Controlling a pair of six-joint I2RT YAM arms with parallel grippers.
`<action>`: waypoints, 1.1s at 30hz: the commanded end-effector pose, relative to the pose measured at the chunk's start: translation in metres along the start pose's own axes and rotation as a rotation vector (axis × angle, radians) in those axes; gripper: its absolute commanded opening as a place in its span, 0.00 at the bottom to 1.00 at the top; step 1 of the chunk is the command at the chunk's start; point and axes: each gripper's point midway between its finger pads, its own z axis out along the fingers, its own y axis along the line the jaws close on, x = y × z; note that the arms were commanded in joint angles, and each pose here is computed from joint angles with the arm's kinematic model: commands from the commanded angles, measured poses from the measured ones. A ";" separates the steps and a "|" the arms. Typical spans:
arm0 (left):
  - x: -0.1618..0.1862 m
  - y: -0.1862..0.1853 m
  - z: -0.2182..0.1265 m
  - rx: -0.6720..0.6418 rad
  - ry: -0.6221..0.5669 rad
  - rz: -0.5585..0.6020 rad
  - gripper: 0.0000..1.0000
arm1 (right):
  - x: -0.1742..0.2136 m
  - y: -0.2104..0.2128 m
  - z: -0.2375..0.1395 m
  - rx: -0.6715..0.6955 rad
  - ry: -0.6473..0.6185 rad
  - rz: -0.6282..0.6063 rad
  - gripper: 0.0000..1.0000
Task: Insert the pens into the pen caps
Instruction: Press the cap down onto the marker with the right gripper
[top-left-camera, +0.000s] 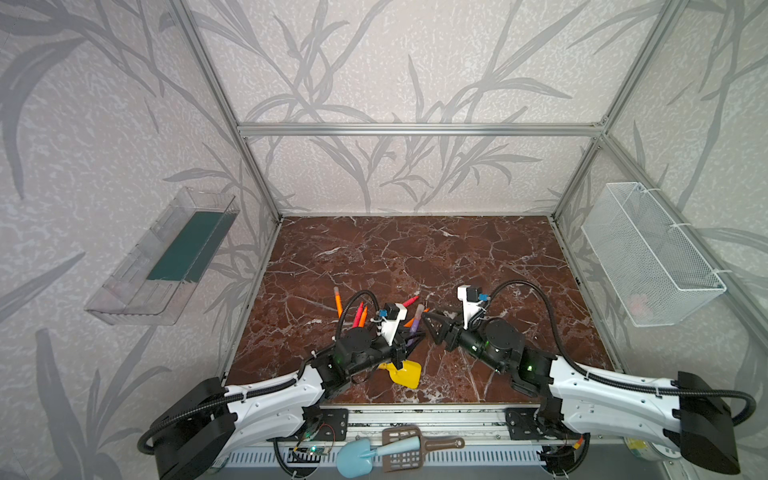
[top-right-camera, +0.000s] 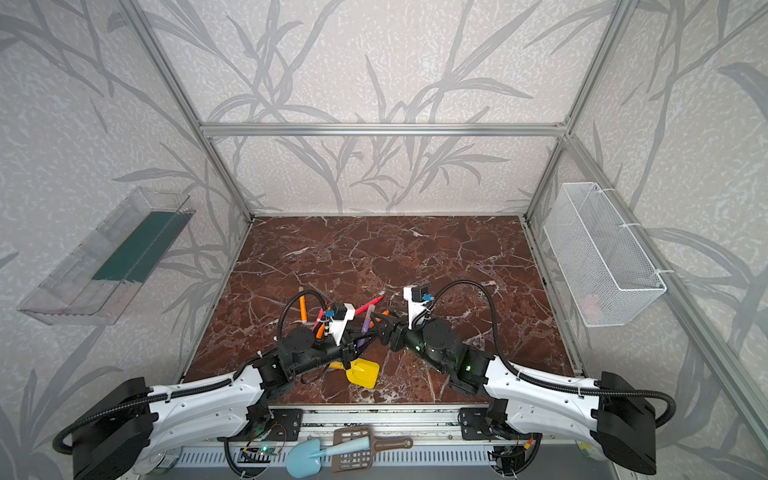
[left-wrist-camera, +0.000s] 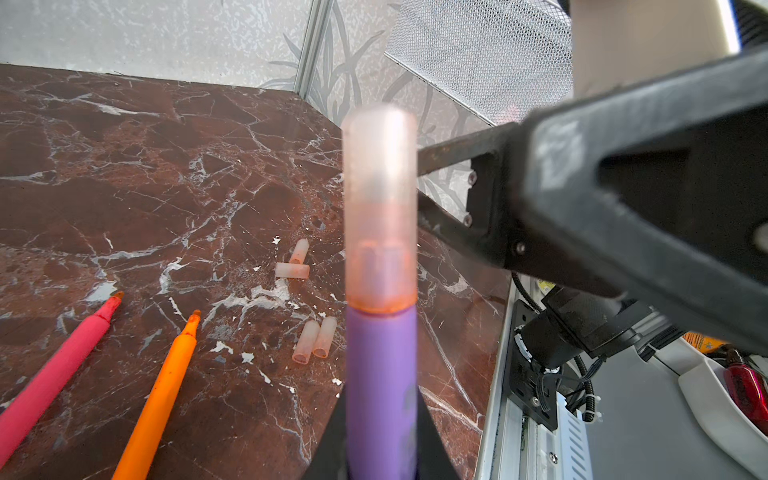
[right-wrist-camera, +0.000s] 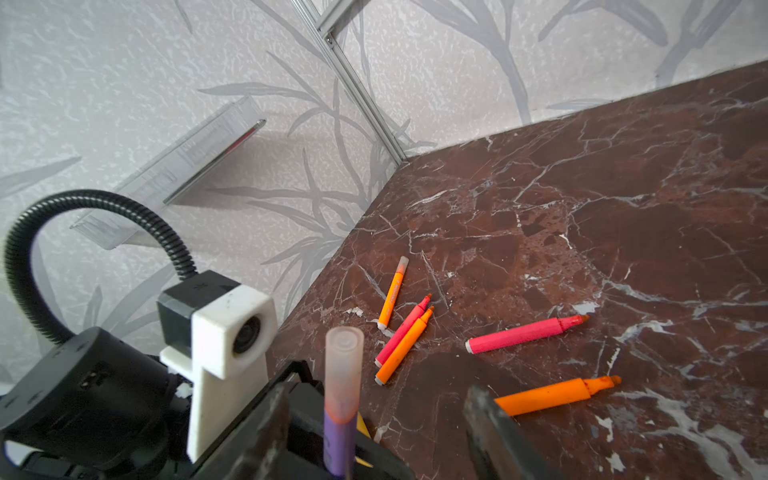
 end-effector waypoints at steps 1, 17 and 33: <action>-0.010 -0.002 0.000 0.005 -0.038 0.021 0.00 | -0.015 0.016 -0.005 -0.041 -0.022 -0.009 0.68; -0.010 0.001 0.000 -0.012 -0.032 0.032 0.00 | -0.016 0.012 0.046 0.132 0.047 -0.016 0.45; -0.028 0.013 0.000 -0.096 -0.099 0.009 0.00 | 0.036 0.003 0.046 0.098 0.217 0.051 0.00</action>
